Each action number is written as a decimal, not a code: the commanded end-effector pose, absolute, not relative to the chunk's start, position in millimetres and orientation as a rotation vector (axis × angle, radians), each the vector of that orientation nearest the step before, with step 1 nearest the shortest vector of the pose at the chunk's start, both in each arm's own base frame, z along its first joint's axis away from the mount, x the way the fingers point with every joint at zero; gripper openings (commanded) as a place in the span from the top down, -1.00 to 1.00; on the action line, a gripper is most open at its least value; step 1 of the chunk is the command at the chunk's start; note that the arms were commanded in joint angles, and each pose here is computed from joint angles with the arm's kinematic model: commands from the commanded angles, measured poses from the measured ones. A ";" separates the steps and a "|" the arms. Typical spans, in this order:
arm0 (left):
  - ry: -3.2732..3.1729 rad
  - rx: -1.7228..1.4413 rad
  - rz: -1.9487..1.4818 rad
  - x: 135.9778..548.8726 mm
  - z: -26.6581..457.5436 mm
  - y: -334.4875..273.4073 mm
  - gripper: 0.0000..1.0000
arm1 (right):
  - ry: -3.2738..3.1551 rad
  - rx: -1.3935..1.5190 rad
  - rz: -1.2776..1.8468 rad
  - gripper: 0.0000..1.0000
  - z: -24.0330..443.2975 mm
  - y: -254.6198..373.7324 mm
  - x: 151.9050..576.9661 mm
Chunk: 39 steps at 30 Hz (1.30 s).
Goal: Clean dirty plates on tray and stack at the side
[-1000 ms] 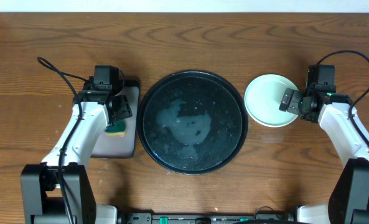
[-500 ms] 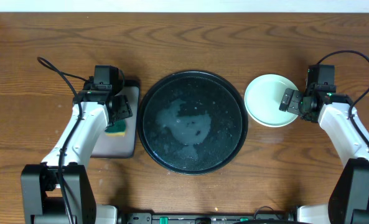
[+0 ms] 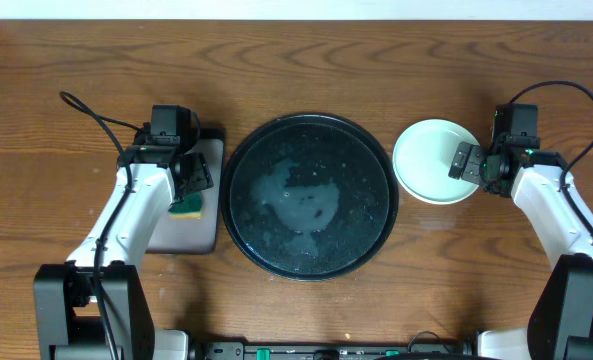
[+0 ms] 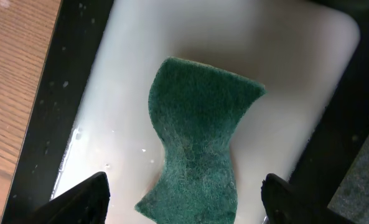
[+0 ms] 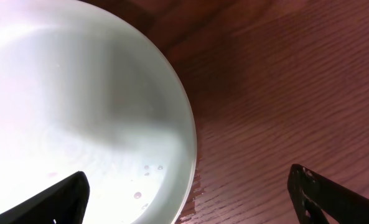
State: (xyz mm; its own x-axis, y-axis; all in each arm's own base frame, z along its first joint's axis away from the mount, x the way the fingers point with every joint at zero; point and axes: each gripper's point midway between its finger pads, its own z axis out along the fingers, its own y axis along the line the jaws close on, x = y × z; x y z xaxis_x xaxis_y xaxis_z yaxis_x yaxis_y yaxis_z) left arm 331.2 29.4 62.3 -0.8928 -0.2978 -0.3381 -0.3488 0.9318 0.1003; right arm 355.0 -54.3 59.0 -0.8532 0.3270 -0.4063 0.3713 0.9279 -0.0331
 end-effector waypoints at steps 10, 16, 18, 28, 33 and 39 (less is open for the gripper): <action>2.740 -0.481 0.227 338.0 70.7 31.6 -0.57 | 2.407 0.494 -0.106 -0.98 154.4 -55.4 354.3; 2.740 -0.481 0.227 338.0 70.7 31.6 -0.58 | 2.178 0.470 -0.068 -0.98 231.0 -53.8 336.0; 2.740 -0.481 0.227 338.0 70.7 31.6 -0.57 | 2.086 0.456 -0.051 -0.99 260.4 -51.5 323.8; 2.741 -0.481 0.227 337.9 70.5 31.6 -0.57 | 1.701 0.359 0.016 -0.99 368.5 -34.0 241.4; 2.740 -0.481 0.227 338.0 70.7 31.6 -0.58 | 1.549 0.360 0.020 -0.99 394.2 -36.1 195.5; 2.740 -0.481 0.227 338.0 70.7 31.6 -0.58 | 1.442 0.356 0.040 -0.98 381.7 -37.0 164.9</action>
